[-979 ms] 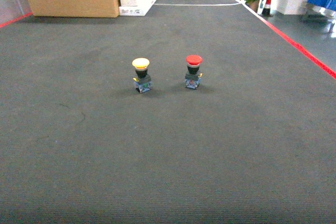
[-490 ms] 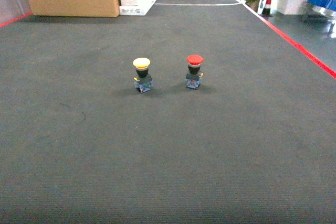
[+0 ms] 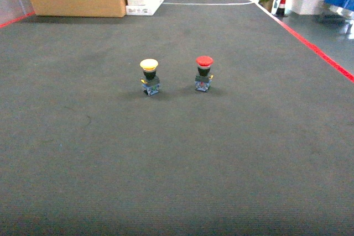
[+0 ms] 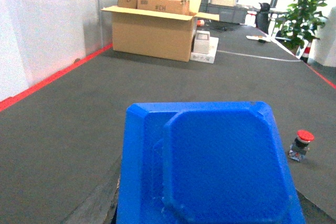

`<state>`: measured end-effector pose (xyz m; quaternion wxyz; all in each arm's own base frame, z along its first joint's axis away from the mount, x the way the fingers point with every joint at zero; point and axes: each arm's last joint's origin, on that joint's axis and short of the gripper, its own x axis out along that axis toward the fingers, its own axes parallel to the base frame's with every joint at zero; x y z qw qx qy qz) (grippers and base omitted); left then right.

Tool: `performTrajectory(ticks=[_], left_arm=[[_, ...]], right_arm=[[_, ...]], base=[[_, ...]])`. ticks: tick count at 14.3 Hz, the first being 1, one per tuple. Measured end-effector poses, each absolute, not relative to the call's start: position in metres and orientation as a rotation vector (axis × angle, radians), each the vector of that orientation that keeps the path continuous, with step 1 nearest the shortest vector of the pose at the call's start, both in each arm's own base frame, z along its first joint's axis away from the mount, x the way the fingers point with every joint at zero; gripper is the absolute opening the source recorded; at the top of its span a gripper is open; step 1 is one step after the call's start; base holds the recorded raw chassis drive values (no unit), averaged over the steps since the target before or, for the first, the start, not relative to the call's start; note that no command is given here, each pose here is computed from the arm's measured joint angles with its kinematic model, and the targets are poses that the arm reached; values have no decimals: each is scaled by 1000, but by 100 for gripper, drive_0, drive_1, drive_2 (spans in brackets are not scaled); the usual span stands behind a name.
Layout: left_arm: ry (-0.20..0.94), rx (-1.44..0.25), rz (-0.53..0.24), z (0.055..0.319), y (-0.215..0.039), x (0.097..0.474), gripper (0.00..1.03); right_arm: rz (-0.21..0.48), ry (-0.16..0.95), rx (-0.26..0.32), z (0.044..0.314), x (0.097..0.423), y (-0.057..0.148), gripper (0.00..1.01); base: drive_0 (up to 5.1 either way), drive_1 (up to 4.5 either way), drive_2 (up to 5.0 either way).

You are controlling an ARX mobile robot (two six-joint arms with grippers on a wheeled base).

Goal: Pick blue part to blue bin on bottom shelf

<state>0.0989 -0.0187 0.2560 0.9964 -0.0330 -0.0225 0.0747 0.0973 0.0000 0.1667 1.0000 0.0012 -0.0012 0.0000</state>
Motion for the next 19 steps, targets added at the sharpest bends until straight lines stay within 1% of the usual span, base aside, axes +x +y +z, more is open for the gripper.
performTrajectory(ticks=[6,19], left_arm=[[-62,-73,149,258,-18,97,44],[-53,-69,153,257,-18,98,44]], right_arm=[[0,-3,2,167,97,0,98],[0,-2,2,167,97,0,98]], base=[[8,-395,411],[-161,-161,-161]])
